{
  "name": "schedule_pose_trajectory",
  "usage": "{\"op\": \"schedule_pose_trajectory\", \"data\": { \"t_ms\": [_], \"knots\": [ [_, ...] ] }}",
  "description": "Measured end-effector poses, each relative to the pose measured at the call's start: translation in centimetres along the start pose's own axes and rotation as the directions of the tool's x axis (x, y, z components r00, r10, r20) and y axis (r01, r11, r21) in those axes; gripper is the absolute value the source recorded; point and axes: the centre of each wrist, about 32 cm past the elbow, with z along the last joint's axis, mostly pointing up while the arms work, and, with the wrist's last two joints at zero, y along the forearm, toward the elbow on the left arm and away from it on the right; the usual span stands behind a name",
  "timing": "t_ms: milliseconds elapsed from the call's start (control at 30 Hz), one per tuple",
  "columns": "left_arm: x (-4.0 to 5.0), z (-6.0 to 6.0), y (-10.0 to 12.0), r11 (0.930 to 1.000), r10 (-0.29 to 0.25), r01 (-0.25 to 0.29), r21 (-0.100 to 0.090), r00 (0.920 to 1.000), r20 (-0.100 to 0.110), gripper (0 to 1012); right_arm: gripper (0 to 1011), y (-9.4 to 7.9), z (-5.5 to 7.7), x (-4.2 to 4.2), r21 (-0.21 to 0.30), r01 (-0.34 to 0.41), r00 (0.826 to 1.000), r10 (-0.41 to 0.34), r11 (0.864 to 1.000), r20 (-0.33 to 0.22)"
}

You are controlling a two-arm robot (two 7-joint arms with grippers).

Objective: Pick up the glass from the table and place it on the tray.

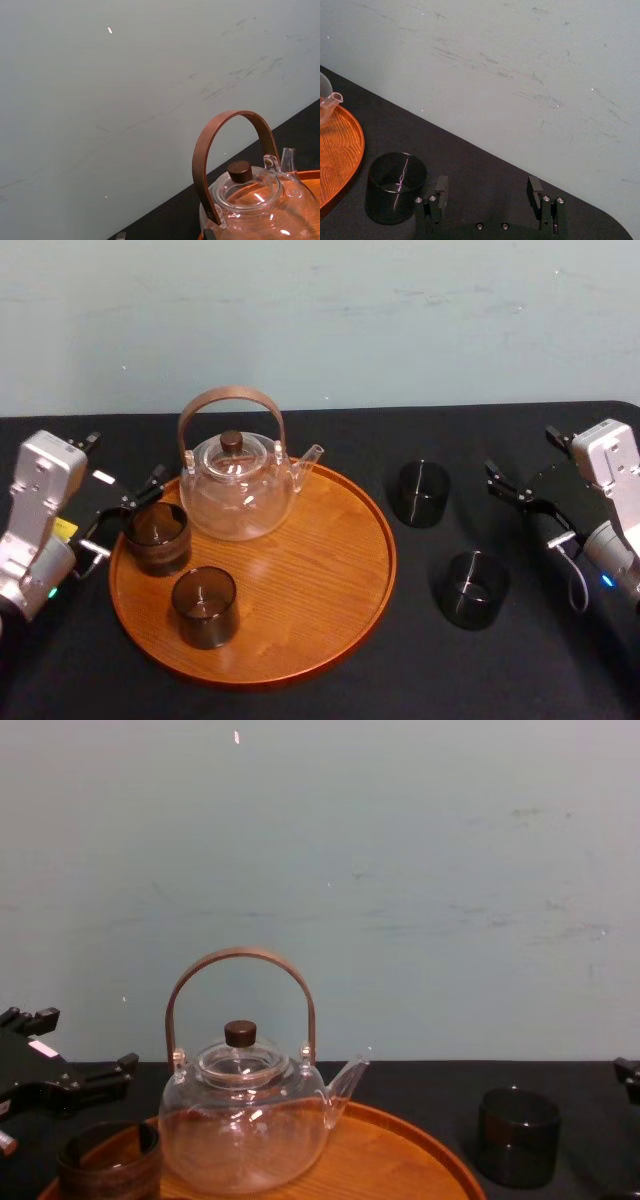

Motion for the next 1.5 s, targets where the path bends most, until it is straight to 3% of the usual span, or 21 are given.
{"op": "schedule_pose_trajectory", "data": {
  "t_ms": [333, 600, 1033, 1500],
  "knots": [
    [0.00, 0.0, 0.0, 1.0000, 0.000, 0.000, 0.000, 1.0000, 0.000, 1002, 1002, 0.0, 0.0, 0.07, 0.002, -0.002, 1.000, 0.002, 1.000, -0.001],
    [0.00, 0.0, 0.0, 1.0000, 0.000, 0.000, 0.000, 1.0000, 0.000, 1001, 1002, -1.0, 0.9, 0.87, 0.004, -0.042, 0.998, 0.042, 0.999, -0.044],
    [0.00, 0.0, 0.0, 1.0000, 0.000, 0.000, 0.000, 1.0000, 0.000, 1001, 1002, -4.5, 2.3, 1.79, -0.007, -0.101, 0.992, 0.100, 0.995, -0.083],
    [0.00, 0.0, 0.0, 1.0000, 0.000, 0.000, 0.000, 1.0000, 0.000, 1001, 1002, -8.4, 3.2, 2.35, -0.097, -0.188, 0.975, 0.174, 0.977, -0.136]
  ]
}}
